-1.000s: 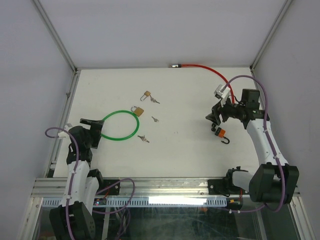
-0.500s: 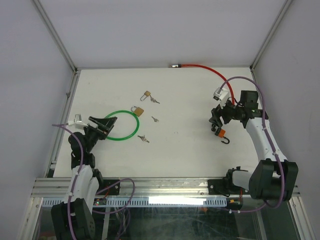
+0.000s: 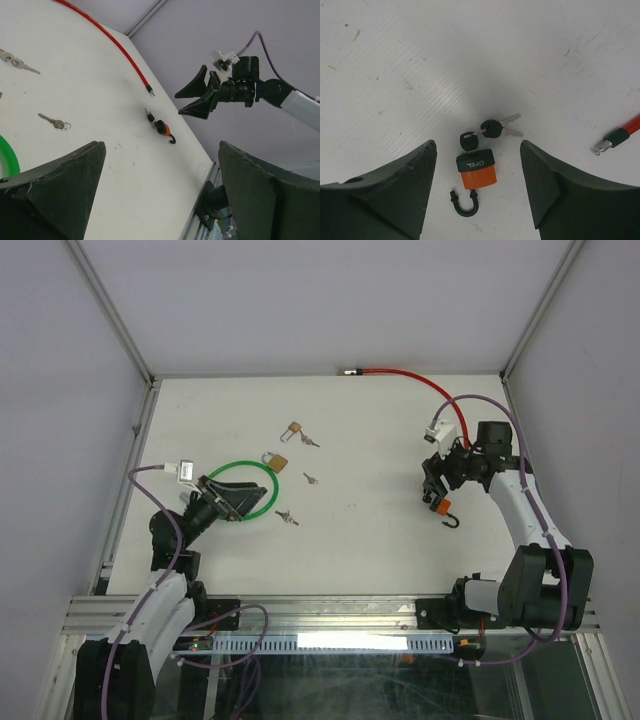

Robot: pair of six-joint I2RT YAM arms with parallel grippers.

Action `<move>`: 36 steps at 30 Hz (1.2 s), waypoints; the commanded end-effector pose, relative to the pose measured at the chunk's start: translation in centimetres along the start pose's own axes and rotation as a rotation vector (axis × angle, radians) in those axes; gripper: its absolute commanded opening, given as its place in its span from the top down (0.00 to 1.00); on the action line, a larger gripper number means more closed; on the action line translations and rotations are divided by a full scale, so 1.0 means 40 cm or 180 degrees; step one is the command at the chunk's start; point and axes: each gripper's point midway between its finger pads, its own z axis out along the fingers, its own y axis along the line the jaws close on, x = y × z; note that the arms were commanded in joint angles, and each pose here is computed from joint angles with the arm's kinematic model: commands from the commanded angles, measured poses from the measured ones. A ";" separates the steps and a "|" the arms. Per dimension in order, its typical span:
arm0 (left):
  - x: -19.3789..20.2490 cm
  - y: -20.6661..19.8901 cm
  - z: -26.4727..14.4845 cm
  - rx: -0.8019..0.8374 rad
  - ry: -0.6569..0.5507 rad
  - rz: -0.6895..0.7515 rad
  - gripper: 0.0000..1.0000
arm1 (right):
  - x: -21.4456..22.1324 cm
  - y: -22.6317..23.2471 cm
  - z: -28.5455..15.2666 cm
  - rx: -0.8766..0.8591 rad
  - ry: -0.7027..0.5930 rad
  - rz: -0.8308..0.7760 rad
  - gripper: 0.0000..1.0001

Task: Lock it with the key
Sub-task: Pick up the lock from the center of the board.

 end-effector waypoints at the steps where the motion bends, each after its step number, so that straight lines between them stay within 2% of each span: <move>1: -0.023 -0.054 -0.004 0.0402 -0.0227 0.0246 0.01 | 0.008 -0.016 0.000 0.0063 0.0045 -0.0040 0.29; 12: 0.007 -0.009 0.013 0.0311 -0.0034 -0.0019 0.01 | 0.034 -0.016 0.015 0.0011 0.0168 -0.0022 0.30; 27: -0.001 -0.006 0.010 0.0228 -0.0074 0.0081 0.01 | 0.066 -0.024 0.032 -0.0005 0.0334 0.0044 0.29; 36: 0.003 -0.003 0.009 0.0216 -0.0064 0.0083 0.01 | 0.101 -0.057 0.040 0.0177 0.0561 0.0157 0.28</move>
